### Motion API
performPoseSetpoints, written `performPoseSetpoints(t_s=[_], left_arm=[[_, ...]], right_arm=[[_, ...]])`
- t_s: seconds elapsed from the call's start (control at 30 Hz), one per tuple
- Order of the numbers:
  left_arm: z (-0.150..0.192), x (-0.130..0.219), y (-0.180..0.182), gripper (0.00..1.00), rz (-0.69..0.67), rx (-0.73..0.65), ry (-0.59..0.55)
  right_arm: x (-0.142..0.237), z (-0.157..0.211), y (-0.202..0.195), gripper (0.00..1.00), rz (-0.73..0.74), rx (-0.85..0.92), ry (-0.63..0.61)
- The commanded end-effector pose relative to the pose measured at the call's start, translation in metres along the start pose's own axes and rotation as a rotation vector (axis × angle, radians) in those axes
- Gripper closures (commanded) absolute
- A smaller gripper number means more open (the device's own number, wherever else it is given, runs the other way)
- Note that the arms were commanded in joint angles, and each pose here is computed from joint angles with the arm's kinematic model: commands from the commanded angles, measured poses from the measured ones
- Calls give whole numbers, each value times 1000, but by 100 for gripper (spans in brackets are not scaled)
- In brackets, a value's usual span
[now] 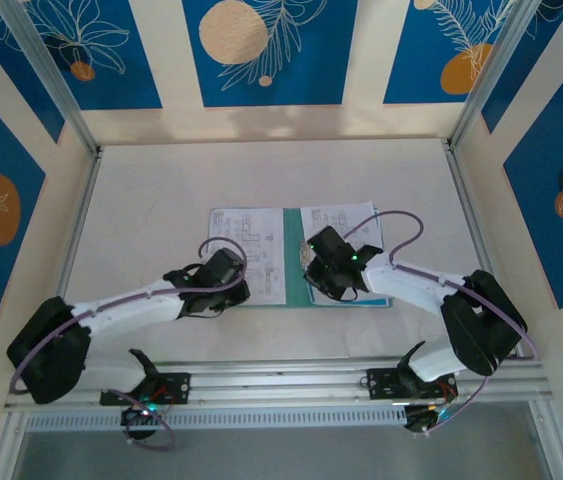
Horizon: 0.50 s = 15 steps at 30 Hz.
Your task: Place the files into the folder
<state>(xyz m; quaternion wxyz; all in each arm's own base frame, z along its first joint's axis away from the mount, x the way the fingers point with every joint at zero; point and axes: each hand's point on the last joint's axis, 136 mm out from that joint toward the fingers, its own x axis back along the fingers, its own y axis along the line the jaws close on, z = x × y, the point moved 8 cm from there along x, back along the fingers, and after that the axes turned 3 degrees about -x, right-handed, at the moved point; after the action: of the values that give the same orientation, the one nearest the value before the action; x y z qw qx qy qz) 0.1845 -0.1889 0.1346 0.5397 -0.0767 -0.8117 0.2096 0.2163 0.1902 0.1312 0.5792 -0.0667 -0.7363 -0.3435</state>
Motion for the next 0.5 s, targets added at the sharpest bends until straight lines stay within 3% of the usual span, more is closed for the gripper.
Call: performPoseSetpoints(t_s=[0.0, 0.1, 0.2, 0.47], left_arm=[[5, 10, 17, 78, -71, -13, 11], [-1, 14, 40, 76, -97, 24, 24], [-13, 19, 61, 67, -90, 61, 35], [-30, 15, 86, 56, -74, 82, 97]], right_arm=[[2, 6, -8, 87, 44, 40, -3], [-5, 12, -3, 87, 21, 41, 31], [-15, 17, 5, 87, 5, 49, 81], [-36, 26, 1, 88, 68, 23, 131]])
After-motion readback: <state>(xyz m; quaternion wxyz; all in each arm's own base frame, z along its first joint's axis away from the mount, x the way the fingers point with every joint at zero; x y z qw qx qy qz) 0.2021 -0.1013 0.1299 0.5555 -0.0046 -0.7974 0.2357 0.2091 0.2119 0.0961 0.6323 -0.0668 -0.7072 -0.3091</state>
